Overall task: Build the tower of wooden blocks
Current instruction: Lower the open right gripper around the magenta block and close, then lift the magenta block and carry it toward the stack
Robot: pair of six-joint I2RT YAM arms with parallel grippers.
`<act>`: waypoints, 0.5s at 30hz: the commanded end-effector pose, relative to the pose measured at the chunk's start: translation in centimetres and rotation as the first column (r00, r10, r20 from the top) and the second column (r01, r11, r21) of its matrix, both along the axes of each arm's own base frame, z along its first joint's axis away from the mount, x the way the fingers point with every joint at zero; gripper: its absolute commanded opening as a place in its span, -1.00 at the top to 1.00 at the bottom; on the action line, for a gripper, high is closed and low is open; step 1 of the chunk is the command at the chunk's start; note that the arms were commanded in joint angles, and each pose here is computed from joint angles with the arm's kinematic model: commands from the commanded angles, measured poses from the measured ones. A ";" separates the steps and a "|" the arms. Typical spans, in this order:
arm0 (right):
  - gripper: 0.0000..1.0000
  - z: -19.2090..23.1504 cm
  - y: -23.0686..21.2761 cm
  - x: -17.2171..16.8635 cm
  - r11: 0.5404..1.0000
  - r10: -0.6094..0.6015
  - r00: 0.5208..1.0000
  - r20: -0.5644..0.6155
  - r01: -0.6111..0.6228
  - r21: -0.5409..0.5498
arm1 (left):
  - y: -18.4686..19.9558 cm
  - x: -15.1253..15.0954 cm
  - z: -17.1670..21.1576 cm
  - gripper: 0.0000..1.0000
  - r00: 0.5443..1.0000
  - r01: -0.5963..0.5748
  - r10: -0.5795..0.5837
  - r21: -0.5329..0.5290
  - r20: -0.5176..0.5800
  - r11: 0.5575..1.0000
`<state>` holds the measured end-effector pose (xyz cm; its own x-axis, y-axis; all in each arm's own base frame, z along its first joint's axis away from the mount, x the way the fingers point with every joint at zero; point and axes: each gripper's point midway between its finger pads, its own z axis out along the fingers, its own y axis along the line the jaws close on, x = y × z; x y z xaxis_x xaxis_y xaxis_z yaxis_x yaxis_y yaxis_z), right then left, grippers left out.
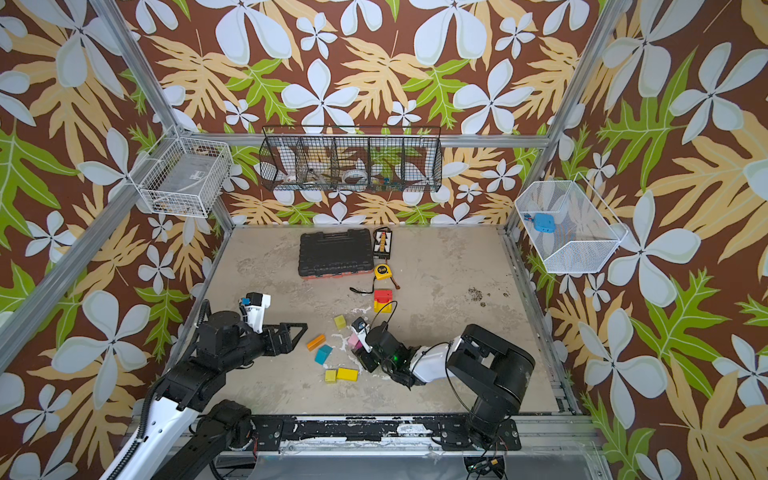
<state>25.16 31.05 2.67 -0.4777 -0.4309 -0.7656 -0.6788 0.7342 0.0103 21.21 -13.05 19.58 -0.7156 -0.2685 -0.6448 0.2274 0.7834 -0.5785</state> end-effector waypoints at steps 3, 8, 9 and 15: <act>0.18 -0.7 -3.3 0.9 0.971 -0.187 0.982 -0.023 0.181 -0.153 | -0.1 0.4 0.2 -1.00 1.000 -0.005 0.005 -0.005 0.008 1.000; 0.18 0.1 -5.1 1.0 0.946 -0.262 0.965 0.001 0.257 -0.199 | 0.0 0.6 -0.3 -1.00 1.000 -0.019 0.019 0.004 -0.014 1.000; 0.18 0.3 -5.5 1.0 0.939 -0.282 0.960 0.004 0.276 -0.205 | 0.1 0.7 -0.4 -1.00 1.000 -0.021 0.021 0.007 -0.016 1.000; 0.26 1.1 -7.4 1.5 0.863 -0.442 0.897 -0.004 0.425 -0.272 | 0.2 0.8 -0.5 -1.00 0.999 -0.030 0.030 0.010 -0.020 1.000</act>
<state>26.80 26.12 4.06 -0.6433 -0.3855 -0.6615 -0.4105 0.9030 -0.1269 21.63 -12.97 18.60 -0.7375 -0.2679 -0.6199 0.1930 0.7960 -0.5737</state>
